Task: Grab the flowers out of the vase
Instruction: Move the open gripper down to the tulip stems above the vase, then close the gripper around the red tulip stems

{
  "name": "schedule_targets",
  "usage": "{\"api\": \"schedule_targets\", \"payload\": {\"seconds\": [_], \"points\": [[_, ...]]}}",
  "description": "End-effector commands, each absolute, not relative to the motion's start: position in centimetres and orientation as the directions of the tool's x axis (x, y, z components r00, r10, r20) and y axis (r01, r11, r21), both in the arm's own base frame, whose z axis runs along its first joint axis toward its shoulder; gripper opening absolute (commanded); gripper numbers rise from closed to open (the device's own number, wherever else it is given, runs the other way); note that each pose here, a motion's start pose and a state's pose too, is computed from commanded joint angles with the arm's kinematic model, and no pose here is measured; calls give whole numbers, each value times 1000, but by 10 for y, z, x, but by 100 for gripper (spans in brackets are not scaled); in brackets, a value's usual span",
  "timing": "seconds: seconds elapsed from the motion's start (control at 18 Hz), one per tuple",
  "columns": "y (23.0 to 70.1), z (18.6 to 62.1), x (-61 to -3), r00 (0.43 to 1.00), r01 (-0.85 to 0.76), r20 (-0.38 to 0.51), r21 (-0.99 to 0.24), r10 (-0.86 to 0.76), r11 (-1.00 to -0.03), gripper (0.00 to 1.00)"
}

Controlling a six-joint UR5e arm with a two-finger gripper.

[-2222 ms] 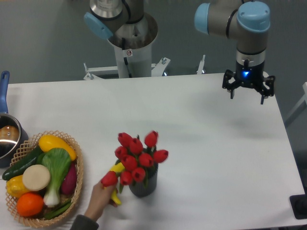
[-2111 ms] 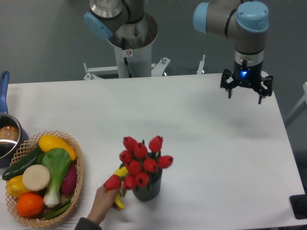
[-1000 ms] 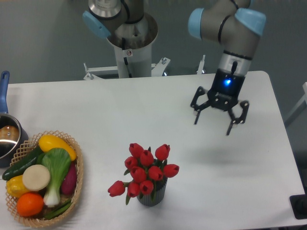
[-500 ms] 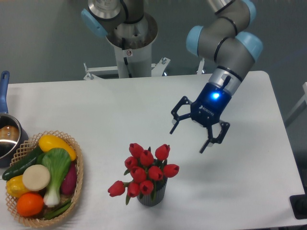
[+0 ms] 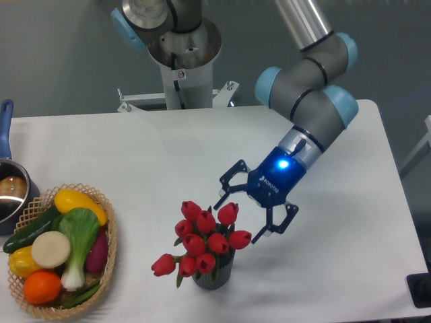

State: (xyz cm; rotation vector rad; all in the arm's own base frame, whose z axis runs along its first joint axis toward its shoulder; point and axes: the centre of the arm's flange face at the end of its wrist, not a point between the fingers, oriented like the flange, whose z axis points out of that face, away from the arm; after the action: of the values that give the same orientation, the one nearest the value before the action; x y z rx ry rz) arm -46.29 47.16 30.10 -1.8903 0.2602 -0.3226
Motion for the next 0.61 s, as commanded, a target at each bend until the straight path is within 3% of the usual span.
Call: {"api": "schedule_targets", "payload": {"seconds": [0.33, 0.39, 0.44, 0.5, 0.61], "points": [[501, 287, -444, 914, -19, 115, -946, -389, -325, 100], [503, 287, -442, 913, -21, 114, -946, -392, -324, 93], [505, 288, -442, 912, -27, 109, -946, -395, -323, 75], [506, 288, -444, 912, -34, 102, -947, -397, -320, 43], [506, 285, -445, 911, -58, 77, -949, -406, -311, 4]]}}
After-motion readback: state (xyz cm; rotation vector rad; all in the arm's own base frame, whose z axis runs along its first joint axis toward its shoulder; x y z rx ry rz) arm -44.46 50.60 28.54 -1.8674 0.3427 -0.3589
